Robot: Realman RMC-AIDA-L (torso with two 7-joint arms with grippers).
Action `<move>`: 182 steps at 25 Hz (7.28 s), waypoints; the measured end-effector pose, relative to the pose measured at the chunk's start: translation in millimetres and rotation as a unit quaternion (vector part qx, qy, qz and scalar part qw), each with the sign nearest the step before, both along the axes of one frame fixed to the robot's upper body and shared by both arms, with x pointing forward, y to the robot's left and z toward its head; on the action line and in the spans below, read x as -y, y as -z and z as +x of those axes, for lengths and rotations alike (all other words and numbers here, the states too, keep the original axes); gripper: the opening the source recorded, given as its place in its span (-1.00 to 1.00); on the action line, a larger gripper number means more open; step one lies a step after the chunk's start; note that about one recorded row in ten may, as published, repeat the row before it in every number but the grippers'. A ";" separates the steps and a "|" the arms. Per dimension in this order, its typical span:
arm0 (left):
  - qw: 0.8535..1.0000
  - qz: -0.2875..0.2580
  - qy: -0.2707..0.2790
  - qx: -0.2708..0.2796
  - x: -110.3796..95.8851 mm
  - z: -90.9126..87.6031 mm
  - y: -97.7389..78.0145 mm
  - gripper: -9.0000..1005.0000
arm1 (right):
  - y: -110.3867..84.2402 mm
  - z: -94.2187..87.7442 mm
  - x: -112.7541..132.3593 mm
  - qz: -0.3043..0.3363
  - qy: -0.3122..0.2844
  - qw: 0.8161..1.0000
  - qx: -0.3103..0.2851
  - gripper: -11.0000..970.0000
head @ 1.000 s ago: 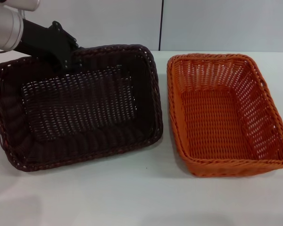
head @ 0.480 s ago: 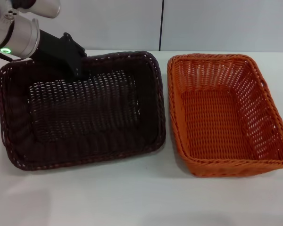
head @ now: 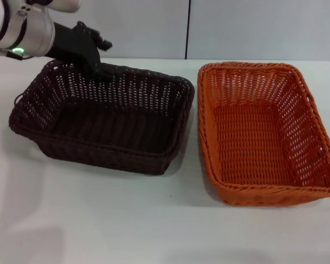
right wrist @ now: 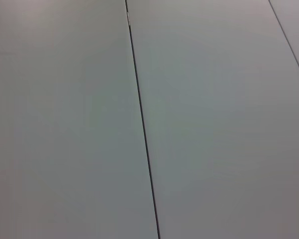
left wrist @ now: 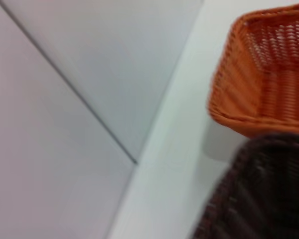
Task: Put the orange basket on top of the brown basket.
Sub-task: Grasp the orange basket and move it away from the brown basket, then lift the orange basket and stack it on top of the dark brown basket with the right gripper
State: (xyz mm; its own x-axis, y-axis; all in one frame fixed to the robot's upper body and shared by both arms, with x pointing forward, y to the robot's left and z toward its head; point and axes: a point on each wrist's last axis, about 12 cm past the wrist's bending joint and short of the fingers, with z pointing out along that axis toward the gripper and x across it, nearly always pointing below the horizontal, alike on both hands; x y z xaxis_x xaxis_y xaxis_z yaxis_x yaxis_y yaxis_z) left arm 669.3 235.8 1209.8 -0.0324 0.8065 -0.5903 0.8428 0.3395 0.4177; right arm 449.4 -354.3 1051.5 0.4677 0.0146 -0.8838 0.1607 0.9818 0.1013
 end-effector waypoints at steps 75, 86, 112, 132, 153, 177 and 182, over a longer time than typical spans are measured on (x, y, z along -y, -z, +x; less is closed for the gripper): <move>0.760 -0.341 -0.461 0.305 -90.0 -167.6 182.9 0.54 | -188.6 101.7 -149.8 -0.274 -0.378 0.630 -0.621 0.64; 0.757 -0.338 -0.469 0.304 -93.7 -166.1 183.4 0.53 | -165.3 85.8 -171.4 -0.302 -0.407 0.574 -0.643 0.64; 0.752 -0.338 -0.482 0.296 -100.0 -168.9 187.7 0.53 | -117.9 104.2 -183.5 -0.324 -0.381 0.532 -0.683 0.39; 0.745 -0.333 -0.493 0.301 -107.2 -171.2 188.5 0.53 | -179.1 99.8 -201.5 -0.363 -0.345 0.618 -0.606 -0.69; 0.729 -0.353 -0.512 0.289 -111.9 -177.0 192.4 0.53 | -218.4 70.0 -273.4 -0.748 -0.295 0.499 -0.323 -0.70; 0.733 -0.357 -0.509 0.275 -106.7 -175.0 195.4 0.53 | -140.8 80.3 -314.1 -0.877 -0.300 0.324 -0.189 -0.71; 0.735 -0.356 -0.507 0.274 -105.7 -175.0 195.8 0.53 | -129.2 85.6 -315.2 -0.880 -0.299 0.316 -0.189 -0.73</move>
State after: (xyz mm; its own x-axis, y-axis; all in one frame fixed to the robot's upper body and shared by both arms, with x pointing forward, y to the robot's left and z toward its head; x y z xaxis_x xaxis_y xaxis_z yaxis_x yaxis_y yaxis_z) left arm 494.2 341.5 1014.0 -0.0041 0.0105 -0.9999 -0.2237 0.9746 0.0111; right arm 534.9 -39.0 1180.7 0.7029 -0.6695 0.2404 -0.4329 -0.6708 -0.6022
